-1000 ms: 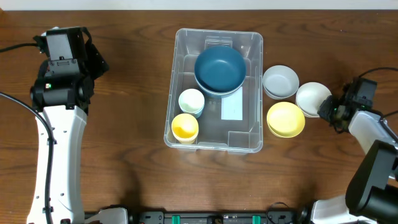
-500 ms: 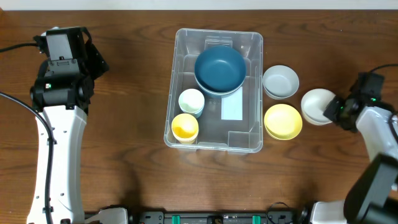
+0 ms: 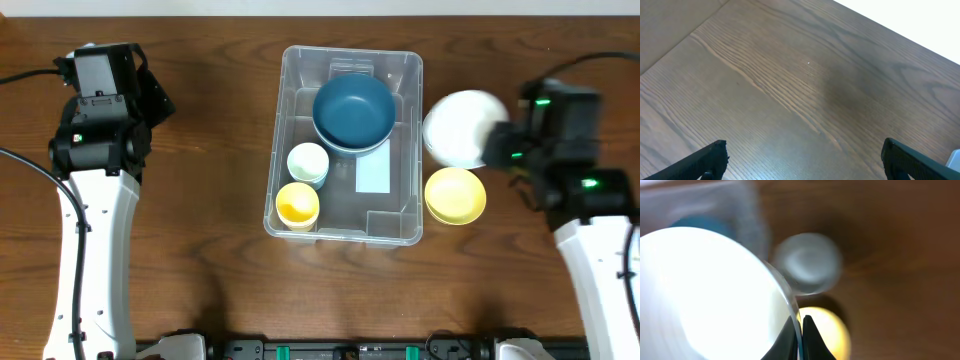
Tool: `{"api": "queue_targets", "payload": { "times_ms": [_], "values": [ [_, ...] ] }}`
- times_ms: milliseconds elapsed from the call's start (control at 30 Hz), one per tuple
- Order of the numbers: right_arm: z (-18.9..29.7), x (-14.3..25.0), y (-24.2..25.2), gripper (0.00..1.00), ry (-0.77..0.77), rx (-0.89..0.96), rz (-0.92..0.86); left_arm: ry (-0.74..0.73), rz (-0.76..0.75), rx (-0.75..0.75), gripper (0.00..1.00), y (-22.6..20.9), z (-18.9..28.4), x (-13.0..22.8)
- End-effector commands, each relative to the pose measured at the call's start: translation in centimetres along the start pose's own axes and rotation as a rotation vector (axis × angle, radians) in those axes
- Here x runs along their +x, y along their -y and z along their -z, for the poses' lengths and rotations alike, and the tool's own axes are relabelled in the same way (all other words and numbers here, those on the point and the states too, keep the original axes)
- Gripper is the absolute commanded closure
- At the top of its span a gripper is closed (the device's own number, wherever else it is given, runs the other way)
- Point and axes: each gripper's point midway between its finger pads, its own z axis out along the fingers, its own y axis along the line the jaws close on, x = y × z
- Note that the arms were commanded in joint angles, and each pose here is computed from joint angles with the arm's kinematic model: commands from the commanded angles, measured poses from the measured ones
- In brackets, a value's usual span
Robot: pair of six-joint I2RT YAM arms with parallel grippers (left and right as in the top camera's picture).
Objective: Pack container
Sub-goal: 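Carry the white bowl into the container's front-right and release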
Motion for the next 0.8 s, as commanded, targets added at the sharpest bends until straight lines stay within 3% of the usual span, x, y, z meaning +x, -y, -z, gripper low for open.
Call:
{"api": "queue_targets", "payload": {
  "times_ms": [0,400,500,567,767],
  "values": [
    [-0.4,1.5,-4.4,0.98,-0.040,-0.088,0.127,0.018,-0.001,-0.018,0.02,-0.5,0.3,-0.6],
    [-5.7,8.2,-10.5,0.97,-0.265,-0.128,0.329,0.018,-0.002,-0.018,0.02,-0.5,0.3,-0.6],
    [-6.6,9.4,-11.2,0.80,-0.302,-0.130,0.353,0.018,-0.002,-0.018,0.02,-0.5,0.3,-0.6],
    [-6.6,9.6,-11.5,0.75,-0.302,-0.137,0.367,0.018,-0.001,-0.018,0.02,-0.5,0.3,-0.6],
    [-4.8,7.2,-11.8,0.68,-0.221,-0.147,0.362,0.018,-0.002,-0.018,0.02,-0.5,0.3,-0.6]
  ]
}}
